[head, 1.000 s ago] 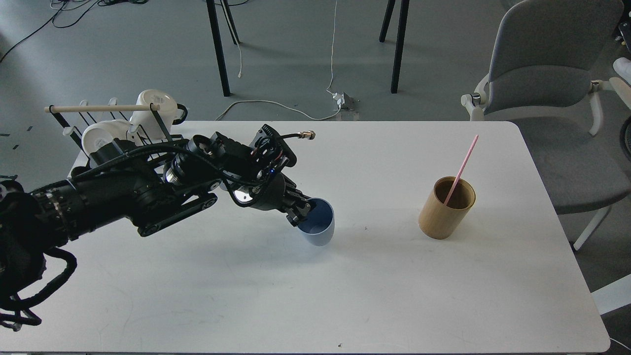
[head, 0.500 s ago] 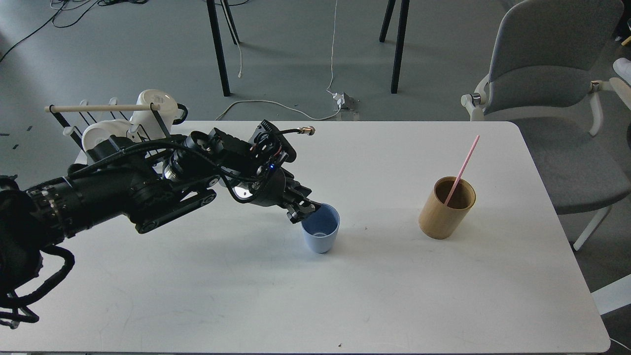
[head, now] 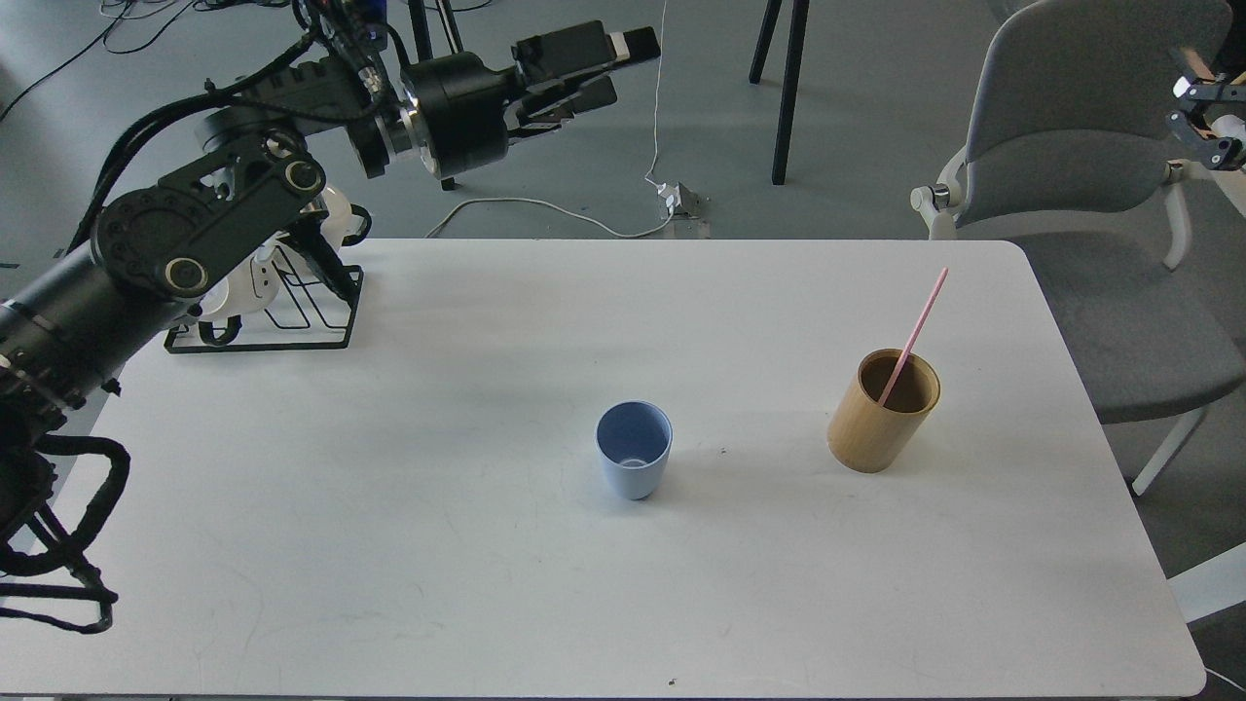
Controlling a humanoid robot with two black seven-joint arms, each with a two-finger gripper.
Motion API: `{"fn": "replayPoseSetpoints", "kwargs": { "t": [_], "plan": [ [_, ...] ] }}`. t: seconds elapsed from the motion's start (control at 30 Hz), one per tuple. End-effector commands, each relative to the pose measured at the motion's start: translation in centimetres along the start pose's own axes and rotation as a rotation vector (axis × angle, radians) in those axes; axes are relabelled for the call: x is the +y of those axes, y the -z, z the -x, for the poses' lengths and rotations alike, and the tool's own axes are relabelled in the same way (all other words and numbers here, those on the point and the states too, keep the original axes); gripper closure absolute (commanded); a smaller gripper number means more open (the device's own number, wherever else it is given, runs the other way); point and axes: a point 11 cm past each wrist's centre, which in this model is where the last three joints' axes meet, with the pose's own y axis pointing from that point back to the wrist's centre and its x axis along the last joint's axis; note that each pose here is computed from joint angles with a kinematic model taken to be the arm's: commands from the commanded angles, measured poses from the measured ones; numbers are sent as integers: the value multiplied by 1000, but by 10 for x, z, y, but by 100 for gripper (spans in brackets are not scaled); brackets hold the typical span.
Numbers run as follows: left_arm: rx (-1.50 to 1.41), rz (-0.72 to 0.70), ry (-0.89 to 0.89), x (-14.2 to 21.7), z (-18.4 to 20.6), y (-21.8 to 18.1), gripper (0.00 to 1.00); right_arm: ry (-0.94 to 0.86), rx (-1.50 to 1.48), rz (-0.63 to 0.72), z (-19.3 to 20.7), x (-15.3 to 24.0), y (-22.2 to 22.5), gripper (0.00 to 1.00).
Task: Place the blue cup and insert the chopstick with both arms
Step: 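Release the blue cup and lift the left gripper back, then grasp the pink straw in the tan cup with the right gripper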
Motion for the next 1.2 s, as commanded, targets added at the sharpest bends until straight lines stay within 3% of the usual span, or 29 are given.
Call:
{"fn": "replayPoseSetpoints", "kwargs": {
  "t": [0.0,0.27,0.37,0.6,0.73,0.9,1.1,1.17],
  "plan": [
    [299,109,-163,8,-19,8,0,60,192,92,22,6,-13,1],
    [791,233,-460,25,-22,69,0,215,593,207,57,16,-33,1],
    [901,263,-582,50,-32,90,0,232,796,265,57,20,-54,2],
    [890,187,-729,124,-46,128,0,306,1060,324,70,27,-99,4],
    [890,214,-758,134,-54,125,0,359,1166,375,74,30,-137,10],
    [891,242,-775,136,-60,121,0,463,1233,448,81,43,-178,30],
    [891,258,-768,131,-62,116,0,484,1236,469,84,40,-193,45],
    [890,260,-768,131,-63,115,0,504,1261,465,89,32,-196,56]
  ]
}}
